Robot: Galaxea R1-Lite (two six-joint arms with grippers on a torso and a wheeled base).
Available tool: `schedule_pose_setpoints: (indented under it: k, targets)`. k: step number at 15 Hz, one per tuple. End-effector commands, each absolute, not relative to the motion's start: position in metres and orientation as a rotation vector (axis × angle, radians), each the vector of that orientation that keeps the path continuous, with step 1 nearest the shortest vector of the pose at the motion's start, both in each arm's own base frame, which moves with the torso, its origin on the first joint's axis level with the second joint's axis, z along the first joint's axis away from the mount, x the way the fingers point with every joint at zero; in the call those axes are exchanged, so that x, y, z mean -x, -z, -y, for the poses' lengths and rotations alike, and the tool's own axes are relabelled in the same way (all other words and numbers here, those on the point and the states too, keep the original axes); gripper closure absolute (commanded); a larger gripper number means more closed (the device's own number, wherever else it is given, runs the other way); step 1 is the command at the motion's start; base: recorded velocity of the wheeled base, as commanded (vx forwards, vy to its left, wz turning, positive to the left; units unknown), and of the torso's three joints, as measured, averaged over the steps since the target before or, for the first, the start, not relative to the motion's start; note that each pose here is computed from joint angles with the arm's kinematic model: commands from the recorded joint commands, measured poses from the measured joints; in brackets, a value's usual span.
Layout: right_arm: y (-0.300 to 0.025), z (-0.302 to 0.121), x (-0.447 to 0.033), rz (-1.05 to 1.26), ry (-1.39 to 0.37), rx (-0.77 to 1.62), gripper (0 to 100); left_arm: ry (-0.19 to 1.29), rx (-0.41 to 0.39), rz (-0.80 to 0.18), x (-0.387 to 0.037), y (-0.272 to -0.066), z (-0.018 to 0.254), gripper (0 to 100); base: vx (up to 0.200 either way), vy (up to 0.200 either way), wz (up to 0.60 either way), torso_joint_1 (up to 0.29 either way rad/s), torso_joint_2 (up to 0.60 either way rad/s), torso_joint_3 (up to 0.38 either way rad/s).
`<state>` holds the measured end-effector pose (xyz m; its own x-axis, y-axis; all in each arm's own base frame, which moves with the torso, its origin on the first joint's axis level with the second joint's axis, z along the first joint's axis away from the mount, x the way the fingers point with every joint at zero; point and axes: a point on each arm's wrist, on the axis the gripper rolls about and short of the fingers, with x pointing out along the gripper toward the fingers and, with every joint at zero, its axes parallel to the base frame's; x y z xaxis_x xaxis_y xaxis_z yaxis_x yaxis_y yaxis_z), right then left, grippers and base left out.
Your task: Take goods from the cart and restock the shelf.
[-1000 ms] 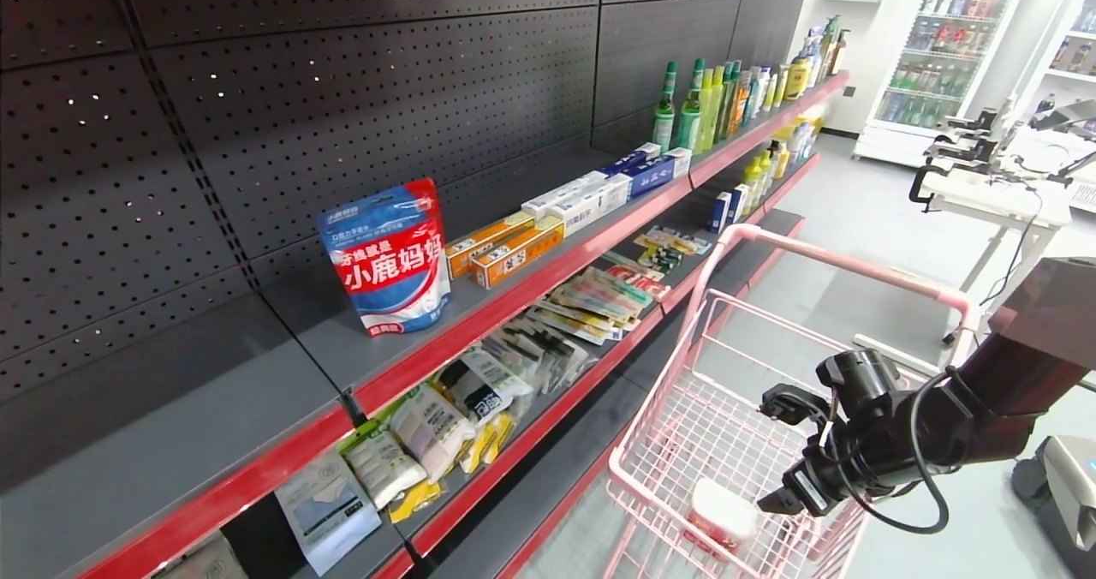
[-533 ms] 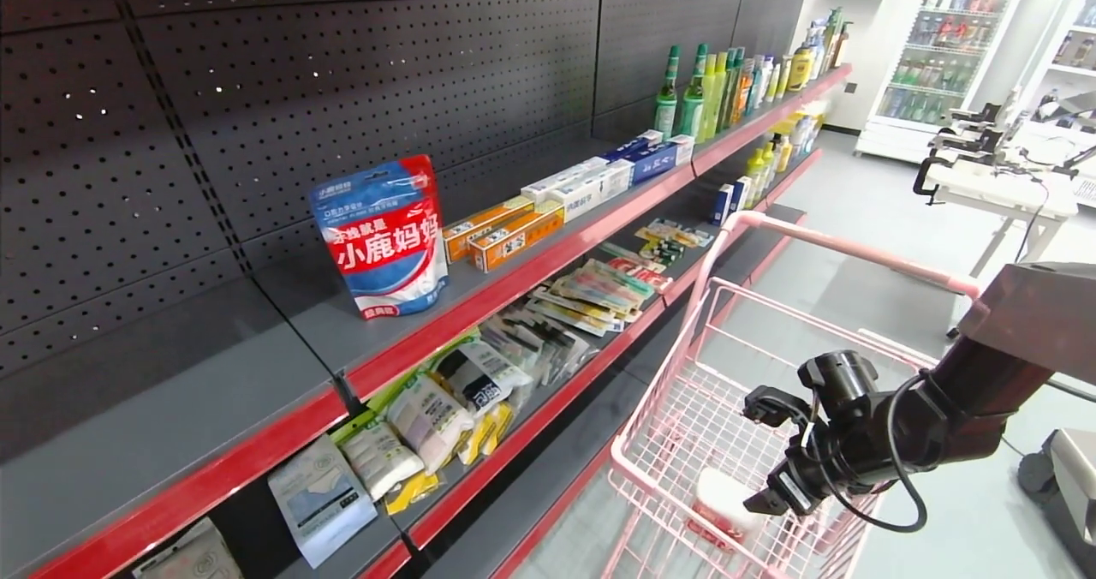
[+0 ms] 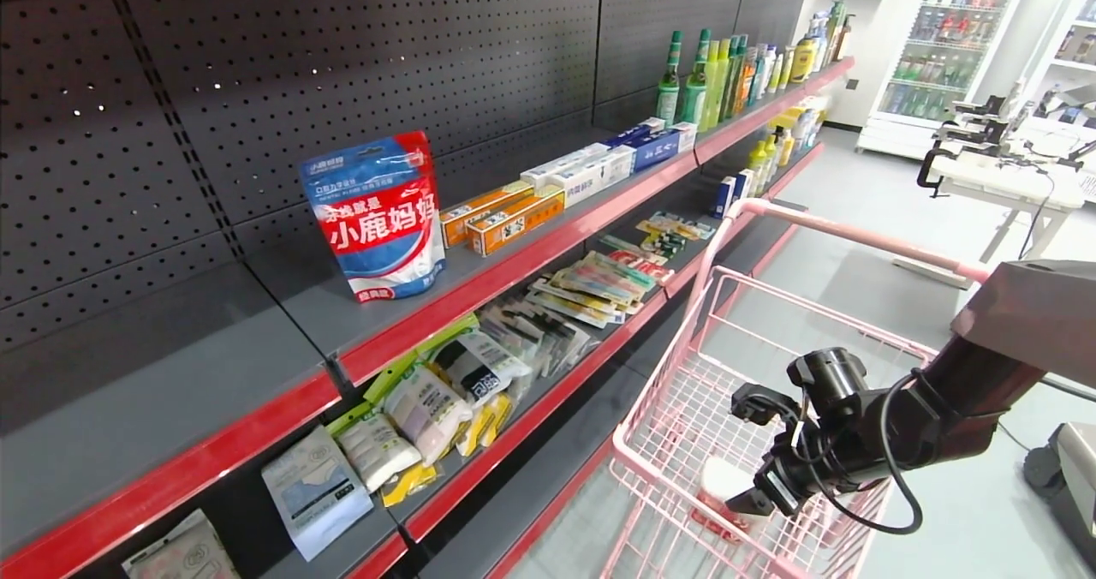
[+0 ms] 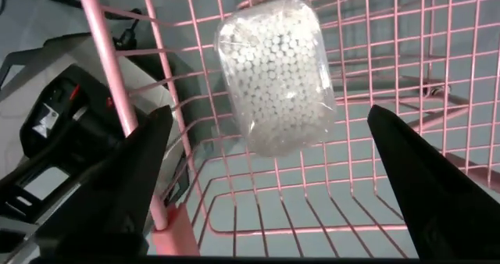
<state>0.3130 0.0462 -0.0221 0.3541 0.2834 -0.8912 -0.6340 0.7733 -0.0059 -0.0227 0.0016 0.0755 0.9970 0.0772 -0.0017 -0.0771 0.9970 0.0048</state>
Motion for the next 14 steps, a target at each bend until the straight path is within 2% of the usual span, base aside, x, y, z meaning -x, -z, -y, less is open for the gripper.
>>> schedule_pose_setpoints:
  k: [1,6,14]
  targets:
    - [0.018,-0.049,-0.311,-1.040,-0.625,0.386,0,-0.075,-0.006,-0.003,0.023,-0.076,-0.002,0,0.000,0.000,0.00,0.000,0.00,0.000]
    - [0.036,-0.049,-0.313,-1.083,-0.643,0.396,0,-0.071,-0.006,-0.002,0.023,-0.076,-0.001,0,0.000,0.000,0.00,0.000,0.00,0.000]
    - [0.037,-0.038,-0.324,-1.041,-0.664,0.456,0,-0.071,-0.006,-0.003,0.023,-0.076,-0.001,0,0.000,0.000,0.00,-0.130,0.33,0.186]
